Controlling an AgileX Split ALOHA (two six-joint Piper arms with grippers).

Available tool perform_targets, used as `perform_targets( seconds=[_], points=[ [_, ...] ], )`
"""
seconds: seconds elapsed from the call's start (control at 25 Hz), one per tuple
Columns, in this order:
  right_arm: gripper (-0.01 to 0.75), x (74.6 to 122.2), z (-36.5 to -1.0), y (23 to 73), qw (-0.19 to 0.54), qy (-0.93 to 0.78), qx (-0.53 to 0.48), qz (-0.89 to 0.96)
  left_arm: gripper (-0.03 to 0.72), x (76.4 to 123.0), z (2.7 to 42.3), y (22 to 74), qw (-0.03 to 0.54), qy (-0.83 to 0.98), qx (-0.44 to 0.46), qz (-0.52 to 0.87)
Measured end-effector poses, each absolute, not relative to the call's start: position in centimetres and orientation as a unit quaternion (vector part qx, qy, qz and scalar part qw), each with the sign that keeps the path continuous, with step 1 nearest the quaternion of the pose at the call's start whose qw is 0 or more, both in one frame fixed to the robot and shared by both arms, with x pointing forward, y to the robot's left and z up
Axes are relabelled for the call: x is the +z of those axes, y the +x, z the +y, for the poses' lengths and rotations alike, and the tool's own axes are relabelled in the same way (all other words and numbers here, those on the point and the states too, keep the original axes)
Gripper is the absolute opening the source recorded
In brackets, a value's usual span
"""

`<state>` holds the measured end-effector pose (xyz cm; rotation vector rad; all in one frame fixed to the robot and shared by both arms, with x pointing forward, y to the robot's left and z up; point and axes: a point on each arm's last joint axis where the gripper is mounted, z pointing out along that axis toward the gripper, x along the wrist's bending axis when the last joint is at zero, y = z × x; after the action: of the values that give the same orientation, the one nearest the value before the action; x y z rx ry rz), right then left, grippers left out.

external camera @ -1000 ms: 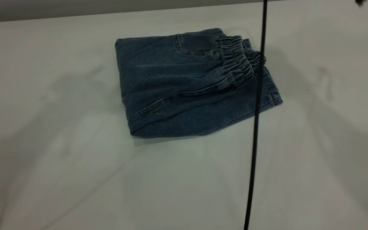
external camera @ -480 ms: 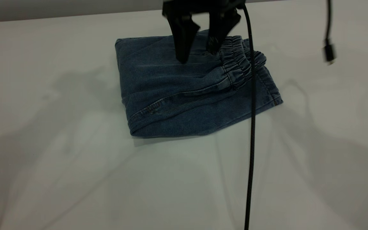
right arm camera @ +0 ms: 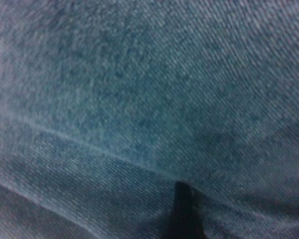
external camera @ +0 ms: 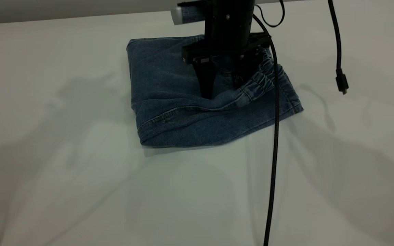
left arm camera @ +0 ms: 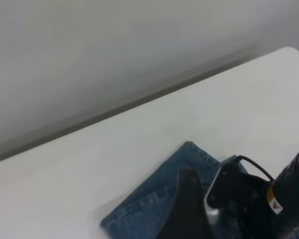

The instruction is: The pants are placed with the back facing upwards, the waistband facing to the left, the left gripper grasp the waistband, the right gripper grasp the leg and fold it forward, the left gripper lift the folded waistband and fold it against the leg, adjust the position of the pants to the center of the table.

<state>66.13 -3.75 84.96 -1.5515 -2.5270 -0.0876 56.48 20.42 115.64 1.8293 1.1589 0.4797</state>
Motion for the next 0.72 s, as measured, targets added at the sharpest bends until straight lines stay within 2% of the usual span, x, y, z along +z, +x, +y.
perform_targets(
  seconds=[0.72],
  points=[
    [0.454,84.89,-3.81,66.16,0.089,-0.702,-0.007,-0.706,0.517,115.51,20.25,56.26,0.445,0.742,0.176,0.469]
  ],
)
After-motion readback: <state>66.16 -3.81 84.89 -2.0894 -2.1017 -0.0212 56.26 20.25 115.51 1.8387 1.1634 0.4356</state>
